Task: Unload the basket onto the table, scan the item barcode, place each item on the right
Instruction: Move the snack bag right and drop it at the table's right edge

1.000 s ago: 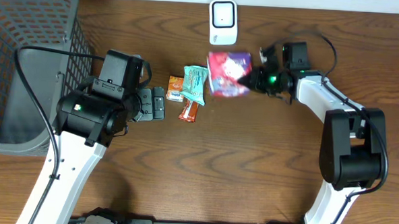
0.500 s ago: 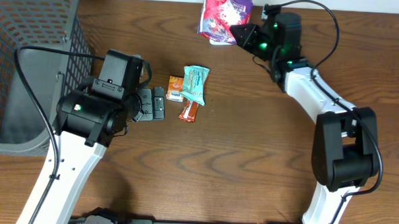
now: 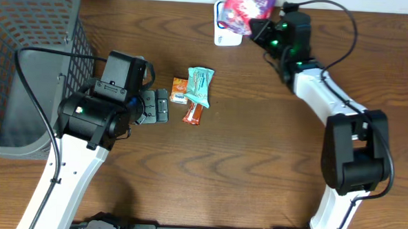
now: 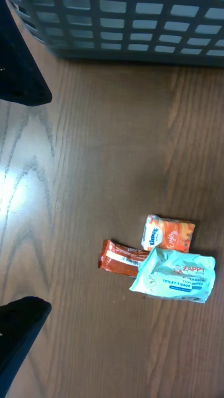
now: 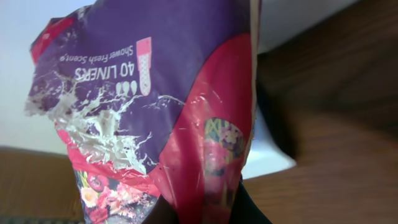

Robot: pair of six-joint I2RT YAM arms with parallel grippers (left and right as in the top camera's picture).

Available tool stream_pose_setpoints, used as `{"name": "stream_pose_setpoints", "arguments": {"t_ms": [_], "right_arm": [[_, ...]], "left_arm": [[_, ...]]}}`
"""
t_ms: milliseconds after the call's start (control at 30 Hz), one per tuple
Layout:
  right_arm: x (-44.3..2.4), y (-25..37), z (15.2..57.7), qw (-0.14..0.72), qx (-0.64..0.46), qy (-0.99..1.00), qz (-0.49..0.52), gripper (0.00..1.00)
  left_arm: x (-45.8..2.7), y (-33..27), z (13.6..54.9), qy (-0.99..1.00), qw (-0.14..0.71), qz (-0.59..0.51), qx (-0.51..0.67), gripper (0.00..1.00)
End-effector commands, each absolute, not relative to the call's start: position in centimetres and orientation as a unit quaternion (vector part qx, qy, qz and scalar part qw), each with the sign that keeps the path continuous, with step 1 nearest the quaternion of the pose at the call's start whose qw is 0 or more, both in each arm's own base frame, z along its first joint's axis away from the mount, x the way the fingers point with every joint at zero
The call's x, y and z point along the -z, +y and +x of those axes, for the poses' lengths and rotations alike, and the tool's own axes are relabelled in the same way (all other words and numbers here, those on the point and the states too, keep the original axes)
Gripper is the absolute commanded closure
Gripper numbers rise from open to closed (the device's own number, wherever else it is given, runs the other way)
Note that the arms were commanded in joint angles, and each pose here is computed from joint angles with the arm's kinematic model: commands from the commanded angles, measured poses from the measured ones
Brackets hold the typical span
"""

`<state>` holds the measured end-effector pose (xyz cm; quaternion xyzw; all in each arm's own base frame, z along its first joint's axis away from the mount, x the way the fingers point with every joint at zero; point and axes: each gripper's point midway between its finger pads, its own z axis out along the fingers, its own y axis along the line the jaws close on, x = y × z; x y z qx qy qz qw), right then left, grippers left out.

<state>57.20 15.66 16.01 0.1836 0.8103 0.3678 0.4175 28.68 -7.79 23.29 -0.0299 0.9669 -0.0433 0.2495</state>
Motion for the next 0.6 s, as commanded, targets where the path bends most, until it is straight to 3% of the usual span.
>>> {"name": "stream_pose_setpoints", "arguments": {"t_ms": [0,233,400,500,567], "right_arm": [[-20.1,7.3,57.5,0.447,-0.35,0.795,0.215,0.99],[-17.1,-11.2,51.2,0.384,-0.22,0.814,0.377,0.99],[-13.8,-20.6,45.3,0.326,-0.175,0.788,0.492,0.97],[-12.9,-24.2,43.0,0.319,-0.166,0.768,0.53,0.61],[-12.3,-25.2,42.0,0.311,-0.168,0.761,0.543,0.55]], "left_arm": [[-23.2,-7.5,28.8,0.968,0.248,-0.031,0.037,0.02],[-23.2,-7.5,28.8,0.968,0.248,-0.031,0.037,0.02],[-23.2,-7.5,28.8,0.967,0.248,-0.031,0.037,0.02],[-23.2,-7.5,28.8,0.968,0.248,-0.031,0.037,0.02],[-23.2,-7.5,28.8,0.968,0.248,-0.031,0.037,0.02]]}}
